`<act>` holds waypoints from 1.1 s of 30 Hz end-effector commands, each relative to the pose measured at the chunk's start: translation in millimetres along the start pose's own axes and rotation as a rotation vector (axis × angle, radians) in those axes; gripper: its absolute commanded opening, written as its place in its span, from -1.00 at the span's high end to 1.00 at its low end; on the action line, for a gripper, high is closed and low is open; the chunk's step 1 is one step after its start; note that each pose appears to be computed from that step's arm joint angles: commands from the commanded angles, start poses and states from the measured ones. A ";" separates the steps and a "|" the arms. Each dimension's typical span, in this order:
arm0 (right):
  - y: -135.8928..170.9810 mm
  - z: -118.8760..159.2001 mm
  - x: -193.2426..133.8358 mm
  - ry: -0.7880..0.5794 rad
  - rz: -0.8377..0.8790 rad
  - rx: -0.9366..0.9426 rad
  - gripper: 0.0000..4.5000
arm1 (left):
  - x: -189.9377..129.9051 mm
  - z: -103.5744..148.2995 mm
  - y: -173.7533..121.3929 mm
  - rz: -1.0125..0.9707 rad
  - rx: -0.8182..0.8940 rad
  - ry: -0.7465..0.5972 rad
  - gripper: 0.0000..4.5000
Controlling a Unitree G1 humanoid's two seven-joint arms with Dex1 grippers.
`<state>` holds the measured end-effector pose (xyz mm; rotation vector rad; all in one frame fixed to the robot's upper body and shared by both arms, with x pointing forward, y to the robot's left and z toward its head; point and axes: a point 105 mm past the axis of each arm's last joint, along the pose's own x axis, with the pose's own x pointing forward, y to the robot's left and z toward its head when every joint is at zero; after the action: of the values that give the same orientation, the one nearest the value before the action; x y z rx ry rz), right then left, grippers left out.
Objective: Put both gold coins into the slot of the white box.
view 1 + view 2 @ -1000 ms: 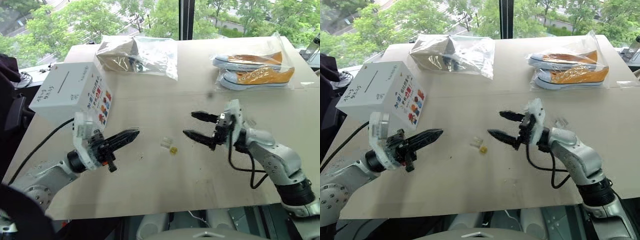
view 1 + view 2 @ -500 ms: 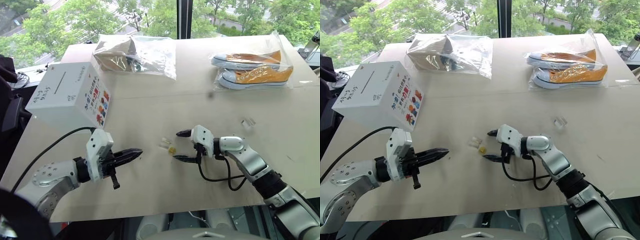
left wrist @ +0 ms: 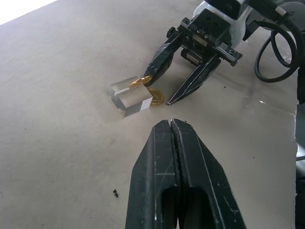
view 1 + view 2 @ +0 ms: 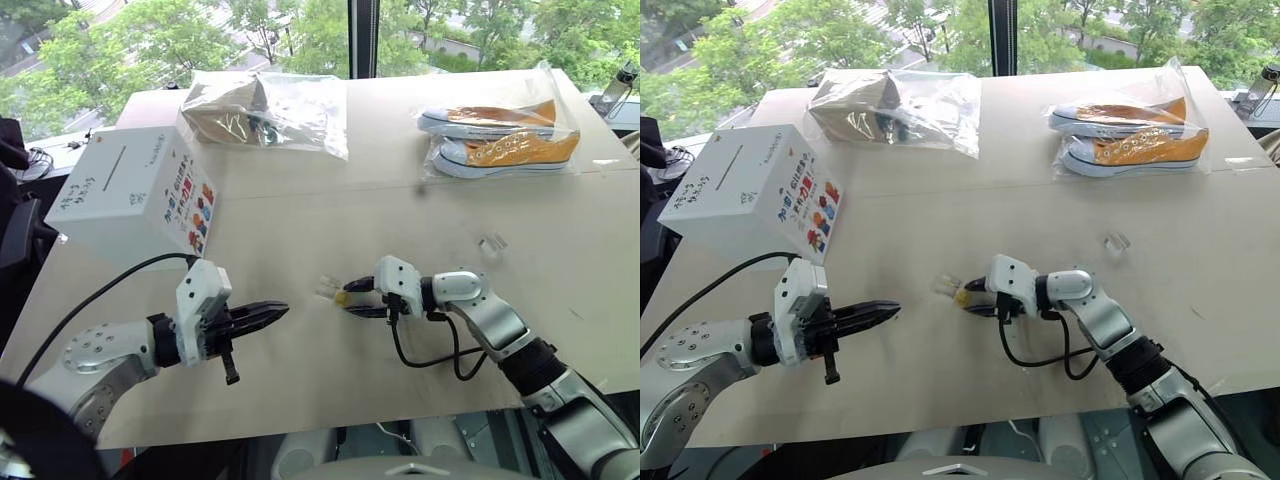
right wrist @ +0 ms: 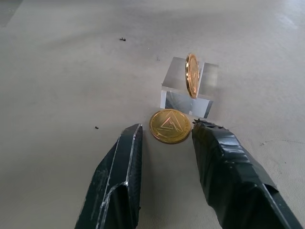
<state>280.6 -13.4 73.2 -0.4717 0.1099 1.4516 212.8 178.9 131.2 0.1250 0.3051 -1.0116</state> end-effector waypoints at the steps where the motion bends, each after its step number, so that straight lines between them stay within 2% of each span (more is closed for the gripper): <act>1: 10.1 -2.8 9.6 0.034 0.045 -0.023 0.24 | -3.7 9.0 -4.5 -0.009 0.046 -0.009 1.00; 8: 8.0 5.8 14.4 0.036 0.041 -0.012 0.24 | -3.5 5.6 -6.5 -0.006 0.040 -0.006 1.00; 33: 2.0 7.4 31.6 0.091 0.012 0.024 0.24 | -5.3 5.8 -6.9 0.003 0.023 -0.031 1.00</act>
<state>285.5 12.4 74.4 -0.5066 0.1731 1.4167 207.7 181.1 130.1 0.1081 0.3038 -0.9985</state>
